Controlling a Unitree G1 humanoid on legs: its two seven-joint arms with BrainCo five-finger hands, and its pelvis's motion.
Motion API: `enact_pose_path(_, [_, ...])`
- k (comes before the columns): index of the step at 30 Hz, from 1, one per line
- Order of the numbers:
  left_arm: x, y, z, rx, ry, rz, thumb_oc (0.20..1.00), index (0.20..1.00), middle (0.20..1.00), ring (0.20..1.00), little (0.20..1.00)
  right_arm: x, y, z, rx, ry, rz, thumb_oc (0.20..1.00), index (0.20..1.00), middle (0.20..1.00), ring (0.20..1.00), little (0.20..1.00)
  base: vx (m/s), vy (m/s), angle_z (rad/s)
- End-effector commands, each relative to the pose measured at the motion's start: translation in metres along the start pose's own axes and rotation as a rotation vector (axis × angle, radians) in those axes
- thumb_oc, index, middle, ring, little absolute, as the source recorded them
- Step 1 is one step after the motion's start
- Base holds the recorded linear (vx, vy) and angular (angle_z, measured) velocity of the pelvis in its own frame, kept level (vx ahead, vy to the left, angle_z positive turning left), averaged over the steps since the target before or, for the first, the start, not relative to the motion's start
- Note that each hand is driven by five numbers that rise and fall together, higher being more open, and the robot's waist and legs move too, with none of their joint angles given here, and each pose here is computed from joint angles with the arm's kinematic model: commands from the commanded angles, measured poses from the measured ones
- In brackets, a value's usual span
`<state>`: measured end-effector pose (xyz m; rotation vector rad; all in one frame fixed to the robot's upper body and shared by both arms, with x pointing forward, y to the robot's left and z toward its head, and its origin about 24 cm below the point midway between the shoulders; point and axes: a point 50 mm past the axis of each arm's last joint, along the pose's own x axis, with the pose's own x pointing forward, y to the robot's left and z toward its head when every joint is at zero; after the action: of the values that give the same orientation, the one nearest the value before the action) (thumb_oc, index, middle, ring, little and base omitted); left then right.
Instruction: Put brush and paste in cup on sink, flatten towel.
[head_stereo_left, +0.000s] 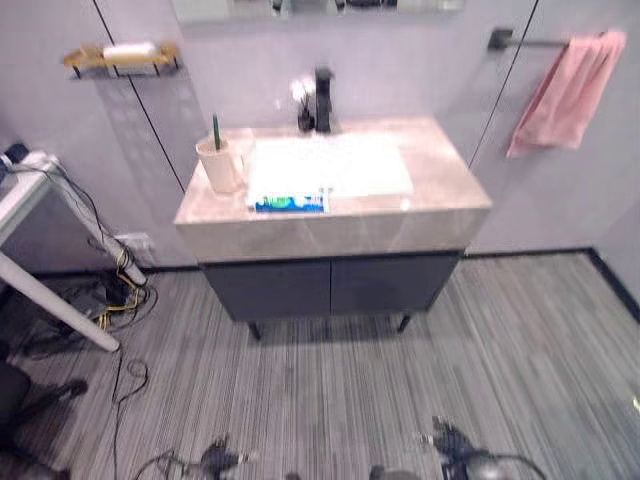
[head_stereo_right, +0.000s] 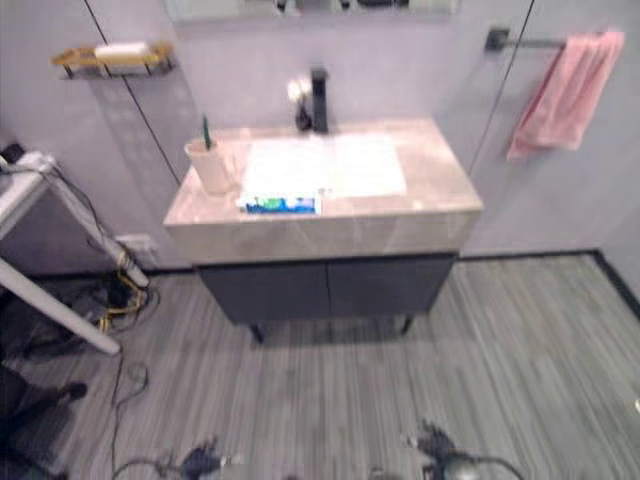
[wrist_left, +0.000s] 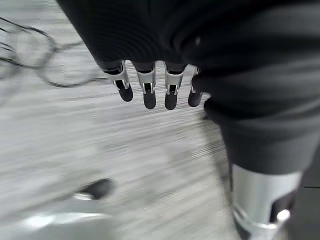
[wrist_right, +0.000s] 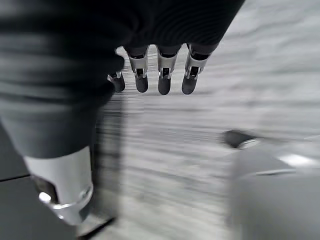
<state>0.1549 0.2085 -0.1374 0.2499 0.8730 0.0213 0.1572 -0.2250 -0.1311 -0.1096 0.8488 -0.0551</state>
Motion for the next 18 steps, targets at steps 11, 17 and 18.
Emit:
enact_pose_path(11, [0.002,0.008,0.015,-0.062,-0.086,0.046,1.000,1.000,1.000,1.000,1.000,-0.001,-0.001,0.002,0.101,-0.039,-0.036,1.000,1.000,1.000,1.000,1.000,0.04,0.017,0.03])
enact_pose_path(17, [0.002,0.006,0.014,-0.011,-0.087,0.050,1.000,1.000,1.000,1.000,1.000,0.001,0.005,0.008,0.083,-0.063,-0.017,1.000,1.000,1.000,1.000,1.000,0.02,0.043,-0.07])
enact_pose_path(18, [0.002,0.004,0.017,-0.008,-0.101,0.046,1.000,1.000,1.000,1.000,1.000,0.003,0.008,0.013,0.077,-0.077,-0.005,1.000,1.000,1.000,1.000,1.000,0.02,0.035,-0.08])
